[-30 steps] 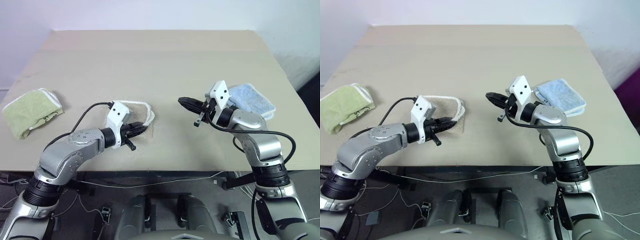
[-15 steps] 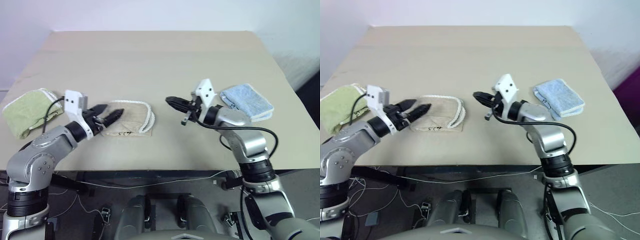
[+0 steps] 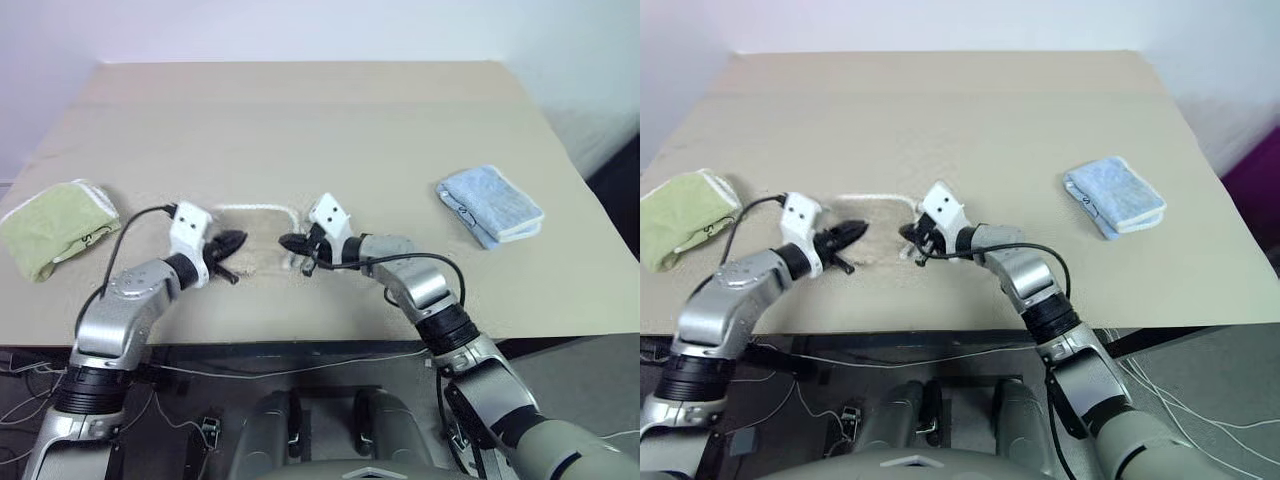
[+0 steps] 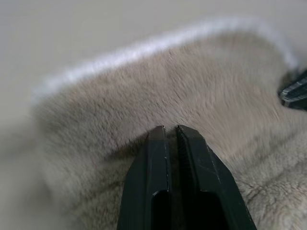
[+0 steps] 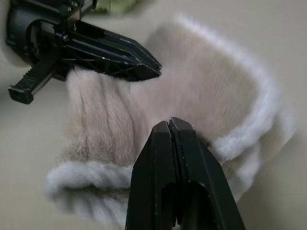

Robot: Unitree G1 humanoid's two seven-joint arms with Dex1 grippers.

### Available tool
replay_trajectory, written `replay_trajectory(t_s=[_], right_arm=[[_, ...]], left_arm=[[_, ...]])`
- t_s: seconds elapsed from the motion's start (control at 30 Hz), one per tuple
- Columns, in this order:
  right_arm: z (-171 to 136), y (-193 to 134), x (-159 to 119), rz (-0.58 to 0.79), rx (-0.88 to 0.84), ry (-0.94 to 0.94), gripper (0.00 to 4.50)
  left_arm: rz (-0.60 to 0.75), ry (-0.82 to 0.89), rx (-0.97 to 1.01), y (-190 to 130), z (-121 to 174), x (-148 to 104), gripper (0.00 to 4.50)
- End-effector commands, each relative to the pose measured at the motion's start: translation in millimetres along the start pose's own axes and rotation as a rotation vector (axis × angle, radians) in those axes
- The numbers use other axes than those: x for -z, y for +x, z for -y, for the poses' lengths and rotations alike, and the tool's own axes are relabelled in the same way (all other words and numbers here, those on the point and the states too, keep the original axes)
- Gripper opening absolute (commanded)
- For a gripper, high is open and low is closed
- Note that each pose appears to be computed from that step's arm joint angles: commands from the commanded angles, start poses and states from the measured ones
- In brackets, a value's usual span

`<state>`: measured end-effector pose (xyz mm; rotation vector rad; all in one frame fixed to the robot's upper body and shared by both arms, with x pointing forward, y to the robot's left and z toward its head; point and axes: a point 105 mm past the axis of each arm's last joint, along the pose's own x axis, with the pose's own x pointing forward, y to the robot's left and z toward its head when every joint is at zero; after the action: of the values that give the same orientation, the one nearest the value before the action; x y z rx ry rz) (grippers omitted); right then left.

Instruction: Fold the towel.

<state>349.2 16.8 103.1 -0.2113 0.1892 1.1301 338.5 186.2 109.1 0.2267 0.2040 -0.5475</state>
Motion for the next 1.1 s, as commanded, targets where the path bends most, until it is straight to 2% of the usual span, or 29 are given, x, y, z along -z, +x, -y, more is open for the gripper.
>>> replay_trajectory(t_s=[0.03,0.13,0.27,0.43,0.57,0.67,0.87,1.1], right_arm=[[-2.7,6.3,12.8,-0.038,0.010,-0.050,0.00],[1.1,3.5,11.3,-0.009,0.044,-0.077,0.00],[12.5,-26.7,-25.1,0.156,0.079,-0.077,0.00],[19.2,-61.8,-38.8,0.199,0.083,0.003,0.00],[18.4,-70.9,-32.4,0.174,0.056,0.190,1.28],[23.4,-63.0,-23.1,0.156,0.041,0.507,2.28],[21.5,-42.9,-17.8,0.136,-0.001,0.827,4.39],[13.7,-25.4,-12.2,0.067,-0.021,0.911,4.45]], left_arm=[[-0.067,0.086,-0.024,-1.2,-4.7,19.3,0.32],[-0.026,0.062,-0.036,-1.0,-4.1,17.2,0.32],[0.153,-0.053,-0.143,-19.6,-24.2,-14.3,0.32],[0.165,-0.010,-0.291,-52.4,-55.5,-19.6,0.32],[0.118,0.075,-0.351,-71.6,-71.0,-16.1,0.29],[0.096,0.132,-0.334,-79.4,-72.0,-16.2,0.29],[0.068,0.177,-0.317,-86.5,-72.0,-12.8,0.29],[0.064,0.170,-0.241,-87.1,-54.9,-8.2,0.29]])
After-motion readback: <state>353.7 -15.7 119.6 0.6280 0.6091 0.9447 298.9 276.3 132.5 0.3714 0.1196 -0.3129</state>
